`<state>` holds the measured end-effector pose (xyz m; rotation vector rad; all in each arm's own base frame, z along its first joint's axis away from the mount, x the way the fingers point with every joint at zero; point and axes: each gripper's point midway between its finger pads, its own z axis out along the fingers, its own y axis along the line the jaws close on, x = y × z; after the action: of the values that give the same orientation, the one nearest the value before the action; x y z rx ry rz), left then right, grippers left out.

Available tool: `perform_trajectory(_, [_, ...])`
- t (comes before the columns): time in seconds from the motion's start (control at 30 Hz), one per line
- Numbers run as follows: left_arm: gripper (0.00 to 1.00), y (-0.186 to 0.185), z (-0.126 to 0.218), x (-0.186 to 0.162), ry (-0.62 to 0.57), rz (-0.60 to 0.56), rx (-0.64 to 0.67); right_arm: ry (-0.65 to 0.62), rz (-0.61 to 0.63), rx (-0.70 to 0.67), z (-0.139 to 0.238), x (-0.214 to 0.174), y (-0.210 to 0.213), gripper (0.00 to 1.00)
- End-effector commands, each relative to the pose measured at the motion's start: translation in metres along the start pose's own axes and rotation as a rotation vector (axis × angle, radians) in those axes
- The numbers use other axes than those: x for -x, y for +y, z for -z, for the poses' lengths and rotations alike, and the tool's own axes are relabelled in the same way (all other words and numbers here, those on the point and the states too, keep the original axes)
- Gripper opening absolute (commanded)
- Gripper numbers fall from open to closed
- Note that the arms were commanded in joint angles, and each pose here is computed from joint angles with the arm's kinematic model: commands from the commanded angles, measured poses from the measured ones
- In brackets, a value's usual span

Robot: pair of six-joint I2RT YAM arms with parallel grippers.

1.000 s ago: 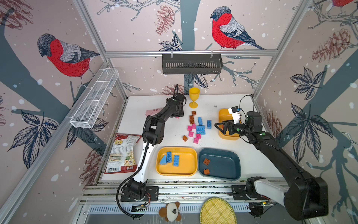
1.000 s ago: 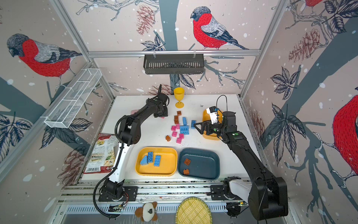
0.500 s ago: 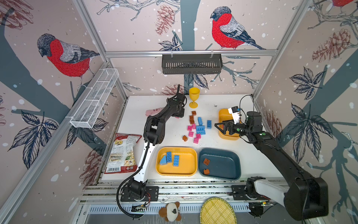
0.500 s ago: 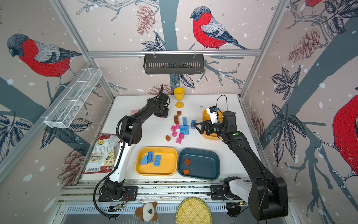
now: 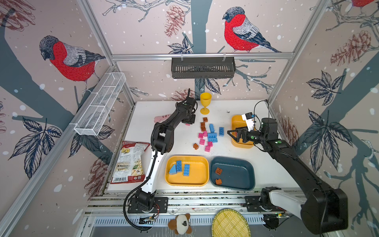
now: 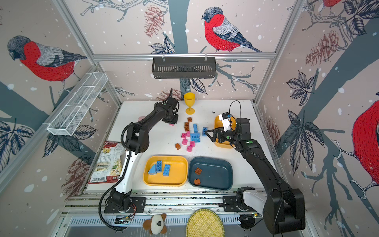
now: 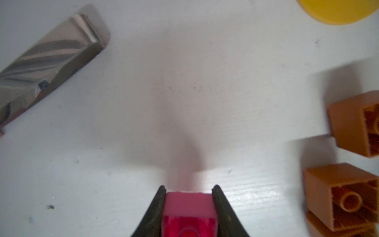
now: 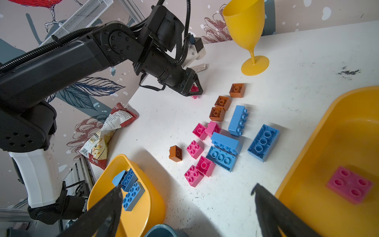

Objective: Sort the legos into containers by color
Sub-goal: 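Carry the pink brick over the farther yellow tray and release it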

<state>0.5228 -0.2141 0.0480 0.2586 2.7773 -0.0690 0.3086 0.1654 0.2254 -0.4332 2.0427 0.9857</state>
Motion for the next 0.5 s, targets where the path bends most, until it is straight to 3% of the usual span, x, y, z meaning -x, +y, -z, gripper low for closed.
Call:
perform_trajectory(0.0, [0.17, -0.018, 0.026, -0.004, 0.018, 0.022, -0.076, -0.008, 0.02, -0.012, 0.002, 0.003, -0.002, 0.99])
perform_trajectory(0.17, [0.17, -0.072, 0.066, 0.001, -0.032, 0.015, -0.213, -0.026, 0.011, -0.048, 0.008, 0.007, -0.012, 0.99])
perform_trajectory(0.33, [0.17, -0.159, 0.104, 0.005, -0.097, -0.025, -0.479, -0.048, -0.008, -0.088, 0.019, 0.009, -0.021, 1.0])
perform_trajectory(0.47, [0.17, -0.214, 0.121, 0.011, -0.148, -0.058, -0.605, -0.076, -0.039, -0.139, 0.029, 0.009, -0.03, 0.99])
